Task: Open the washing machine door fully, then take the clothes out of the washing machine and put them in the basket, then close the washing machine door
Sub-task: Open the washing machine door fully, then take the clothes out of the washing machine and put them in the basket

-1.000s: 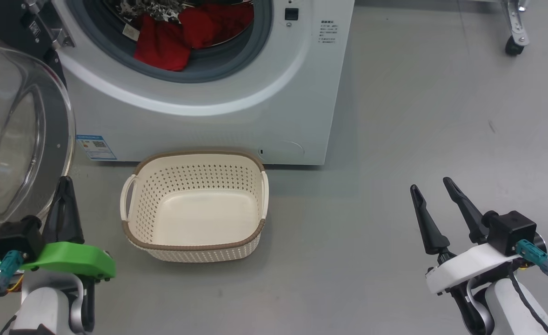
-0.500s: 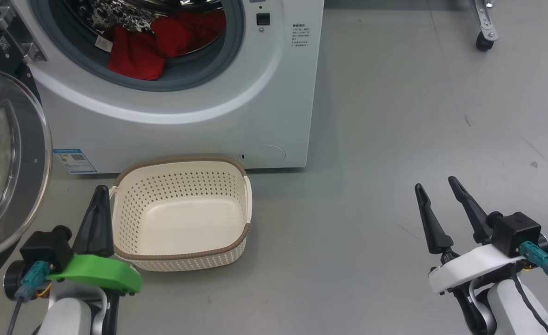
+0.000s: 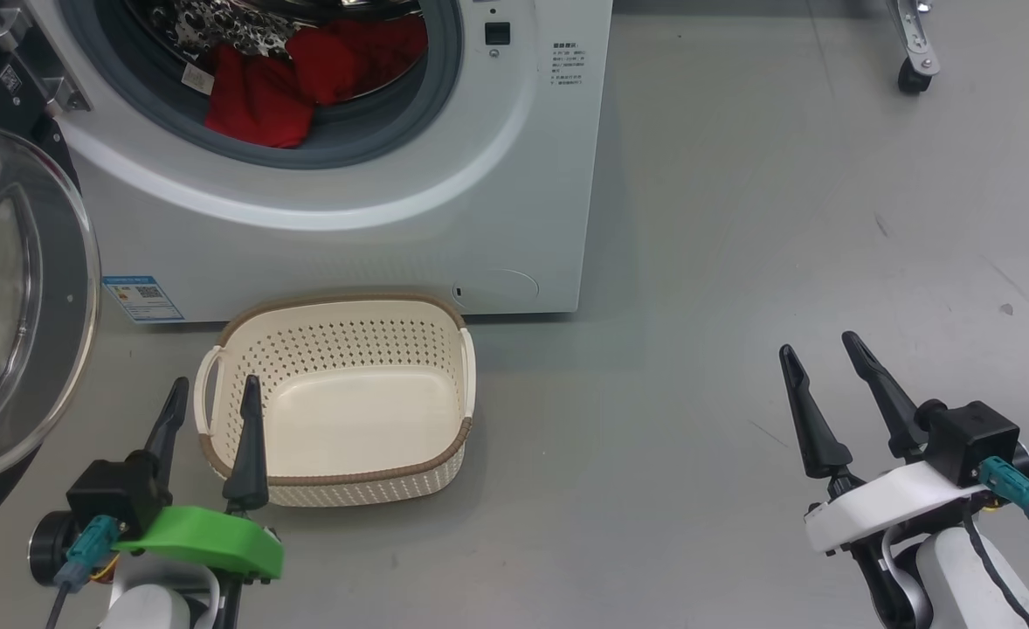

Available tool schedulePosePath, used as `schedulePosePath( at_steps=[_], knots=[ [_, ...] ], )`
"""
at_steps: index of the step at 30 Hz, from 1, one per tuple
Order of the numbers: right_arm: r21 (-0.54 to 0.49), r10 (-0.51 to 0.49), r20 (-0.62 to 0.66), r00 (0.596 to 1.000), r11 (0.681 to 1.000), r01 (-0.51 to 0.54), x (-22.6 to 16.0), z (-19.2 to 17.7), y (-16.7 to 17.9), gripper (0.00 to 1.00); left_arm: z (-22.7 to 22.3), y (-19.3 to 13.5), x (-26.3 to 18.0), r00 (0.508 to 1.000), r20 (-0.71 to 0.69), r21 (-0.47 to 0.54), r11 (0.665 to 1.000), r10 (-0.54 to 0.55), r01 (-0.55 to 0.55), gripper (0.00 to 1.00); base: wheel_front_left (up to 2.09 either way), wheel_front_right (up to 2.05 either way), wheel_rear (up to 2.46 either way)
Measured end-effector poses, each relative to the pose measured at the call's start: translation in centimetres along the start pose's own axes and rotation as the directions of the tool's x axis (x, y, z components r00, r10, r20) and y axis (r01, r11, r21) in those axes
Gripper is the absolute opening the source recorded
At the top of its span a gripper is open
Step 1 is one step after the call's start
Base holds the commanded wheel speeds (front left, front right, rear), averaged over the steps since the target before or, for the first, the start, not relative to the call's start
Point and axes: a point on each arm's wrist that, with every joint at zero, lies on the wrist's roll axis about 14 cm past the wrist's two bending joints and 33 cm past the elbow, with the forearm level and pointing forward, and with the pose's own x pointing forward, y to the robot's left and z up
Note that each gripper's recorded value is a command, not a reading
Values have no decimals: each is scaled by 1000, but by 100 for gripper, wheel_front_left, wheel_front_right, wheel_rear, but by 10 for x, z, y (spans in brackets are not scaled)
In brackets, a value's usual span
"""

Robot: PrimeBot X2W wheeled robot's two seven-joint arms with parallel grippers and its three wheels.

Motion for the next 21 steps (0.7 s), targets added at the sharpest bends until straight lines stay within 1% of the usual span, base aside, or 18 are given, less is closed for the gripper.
schedulePosePath(
  at_steps=[8,11,15,21],
  knots=[
    [-3,6,9,1000,1000,-6,2,3,2,100,1,2,-2,1000,3,0,1000,11,-11,100,0,0,0],
    [-2,4,14,1000,1000,-4,2,4,2,100,1,3,-2,1000,4,-21,1000,20,-20,100,0,0,0],
    [-1,2,17,1000,1000,-2,3,5,1,100,-1,0,-2,1000,-2,-6,1000,10,-10,100,0,0,0],
    [-2,-4,19,1000,1000,4,3,5,0,100,-3,2,-2,1000,-8,-23,999,22,-22,100,0,0,0]
  ],
)
